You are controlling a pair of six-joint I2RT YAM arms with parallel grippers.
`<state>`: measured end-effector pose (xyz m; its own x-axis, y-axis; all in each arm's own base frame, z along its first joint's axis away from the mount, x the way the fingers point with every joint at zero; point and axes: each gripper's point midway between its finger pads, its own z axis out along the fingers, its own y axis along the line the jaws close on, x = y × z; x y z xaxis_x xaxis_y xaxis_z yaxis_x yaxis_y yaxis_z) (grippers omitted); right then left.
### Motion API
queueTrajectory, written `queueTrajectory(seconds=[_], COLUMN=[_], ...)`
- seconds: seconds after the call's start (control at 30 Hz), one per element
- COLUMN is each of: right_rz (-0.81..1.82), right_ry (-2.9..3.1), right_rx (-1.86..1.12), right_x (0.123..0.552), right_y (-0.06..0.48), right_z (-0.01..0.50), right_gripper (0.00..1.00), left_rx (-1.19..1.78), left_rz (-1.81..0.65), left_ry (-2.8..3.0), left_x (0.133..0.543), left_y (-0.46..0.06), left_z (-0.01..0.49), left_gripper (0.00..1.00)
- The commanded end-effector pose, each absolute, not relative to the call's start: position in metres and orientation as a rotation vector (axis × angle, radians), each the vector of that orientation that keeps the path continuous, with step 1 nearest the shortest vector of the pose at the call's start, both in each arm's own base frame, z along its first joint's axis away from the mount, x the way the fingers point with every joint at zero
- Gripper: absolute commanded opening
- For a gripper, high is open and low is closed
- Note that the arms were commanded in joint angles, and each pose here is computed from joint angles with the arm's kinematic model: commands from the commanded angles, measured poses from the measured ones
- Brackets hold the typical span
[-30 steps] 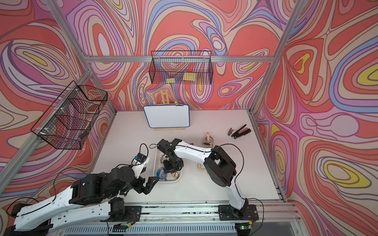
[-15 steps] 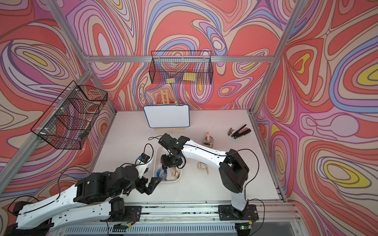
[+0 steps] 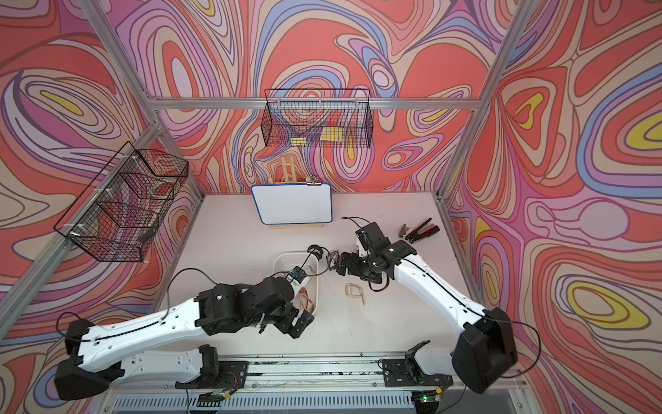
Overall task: Put the watch into the storage box
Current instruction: Pick up the watch at the center of the board.
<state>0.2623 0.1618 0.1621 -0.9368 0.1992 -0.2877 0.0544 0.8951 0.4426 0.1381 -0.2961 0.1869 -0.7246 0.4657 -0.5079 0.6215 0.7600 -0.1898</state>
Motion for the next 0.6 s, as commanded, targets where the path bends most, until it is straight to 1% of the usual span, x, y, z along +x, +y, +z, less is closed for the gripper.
queueTrajectory(seconds=[0.0, 0.1, 0.13, 0.2, 0.43, 0.57], right_rz=[0.568, 0.592, 0.609, 0.618, 0.655, 0.687], right_ry=[2.687, 2.668, 2.664, 2.657, 2.584, 2.593], right_rx=[0.288, 0.279, 0.266, 0.253, 0.187, 0.115], right_x=[0.258, 0.247, 0.243, 0.231, 0.2, 0.179], right_y=[0.133, 0.127, 0.127, 0.124, 0.115, 0.115], right_z=[0.166, 0.173, 0.175, 0.179, 0.204, 0.211], right_gripper=[0.98, 0.98, 0.98, 0.98, 0.98, 0.98], left_rx=[0.907, 0.884, 0.857, 0.792, 0.743, 0.744], left_rz=[-0.462, -0.454, -0.45, -0.472, -0.617, -0.666], left_ry=[2.616, 2.71, 2.741, 2.804, 2.849, 2.884], left_x=[0.138, 0.15, 0.155, 0.167, 0.186, 0.195], left_y=[-0.325, -0.347, -0.351, -0.359, -0.389, -0.404], left_z=[0.174, 0.158, 0.153, 0.142, 0.132, 0.122], left_gripper=[0.98, 0.93, 0.9, 0.81, 0.71, 0.67])
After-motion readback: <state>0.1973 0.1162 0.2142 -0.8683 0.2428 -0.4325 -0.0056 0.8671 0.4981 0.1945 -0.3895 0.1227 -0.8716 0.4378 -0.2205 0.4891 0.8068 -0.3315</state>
